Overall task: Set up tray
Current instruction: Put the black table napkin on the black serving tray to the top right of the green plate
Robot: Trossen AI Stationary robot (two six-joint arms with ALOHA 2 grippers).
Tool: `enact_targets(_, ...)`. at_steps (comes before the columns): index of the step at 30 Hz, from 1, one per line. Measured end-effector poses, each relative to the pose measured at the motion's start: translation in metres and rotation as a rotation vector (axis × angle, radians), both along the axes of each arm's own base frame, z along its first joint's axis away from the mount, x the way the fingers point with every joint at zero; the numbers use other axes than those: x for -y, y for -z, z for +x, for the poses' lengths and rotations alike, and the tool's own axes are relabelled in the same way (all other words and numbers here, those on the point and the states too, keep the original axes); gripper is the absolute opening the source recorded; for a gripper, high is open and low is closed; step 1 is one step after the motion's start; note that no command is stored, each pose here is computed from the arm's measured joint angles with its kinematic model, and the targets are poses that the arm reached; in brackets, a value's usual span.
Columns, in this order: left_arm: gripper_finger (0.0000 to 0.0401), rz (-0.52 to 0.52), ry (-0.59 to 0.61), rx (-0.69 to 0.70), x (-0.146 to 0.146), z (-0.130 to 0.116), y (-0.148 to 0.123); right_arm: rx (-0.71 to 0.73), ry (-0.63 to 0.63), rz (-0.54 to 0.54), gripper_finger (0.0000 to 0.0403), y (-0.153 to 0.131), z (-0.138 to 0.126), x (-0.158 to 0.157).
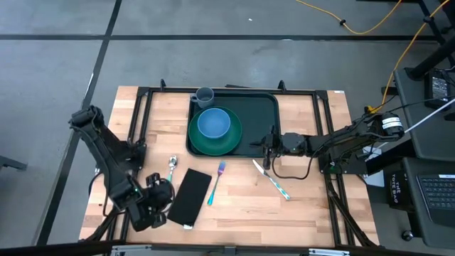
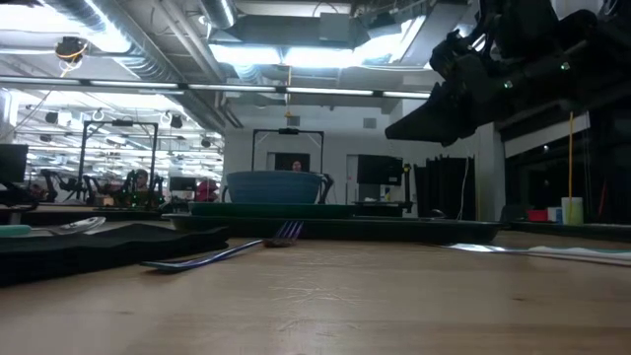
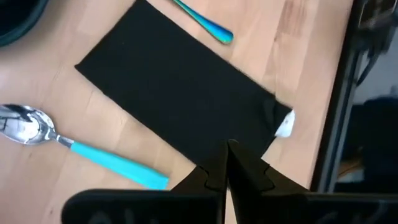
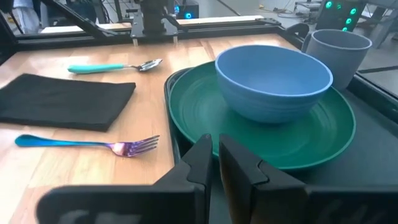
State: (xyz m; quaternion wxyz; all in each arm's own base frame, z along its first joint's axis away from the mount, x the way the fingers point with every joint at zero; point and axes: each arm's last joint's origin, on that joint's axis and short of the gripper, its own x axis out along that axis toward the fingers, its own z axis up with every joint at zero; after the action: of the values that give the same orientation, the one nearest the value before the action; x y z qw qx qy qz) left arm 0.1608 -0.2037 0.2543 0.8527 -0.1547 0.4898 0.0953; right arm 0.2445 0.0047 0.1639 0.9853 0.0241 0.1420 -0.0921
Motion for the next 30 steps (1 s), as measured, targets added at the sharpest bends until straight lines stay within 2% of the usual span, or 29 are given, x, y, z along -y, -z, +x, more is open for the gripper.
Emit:
enact_targets(11,0.0007,0.208,0.262,-0.112,0.02,0.004,0.034,0.004,0.022,0.073,0.0036,0.001,0.0,0.0)
enact_targets(16,0.0007,0.267,0.316,-0.178,0.026,0.008,0.052,-0.003,0.035,0.111,0.0036,0.002,-0.001,0.0)
enact_targets(19,0.0006,0.285,0.313,-0.202,0.028,0.01,0.06,-0.005,0.035,0.111,0.0036,0.002,-0.001,0.0)
enact_targets(24,0.0009,0.271,0.242,-0.22,0.03,0.011,0.068,-0.004,0.036,0.112,0.0036,0.002,-0.001,0.0)
enact_targets(27,0.001,0.222,0.207,-0.251,0.031,0.01,0.068,-0.002,0.04,0.126,0.0036,0.002,-0.001,0.0)
enact_targets(30,0.0006,0.142,0.109,-0.267,0.031,0.009,0.066,-0.001,0.042,0.132,0.0036,0.002,-0.001,0.0)
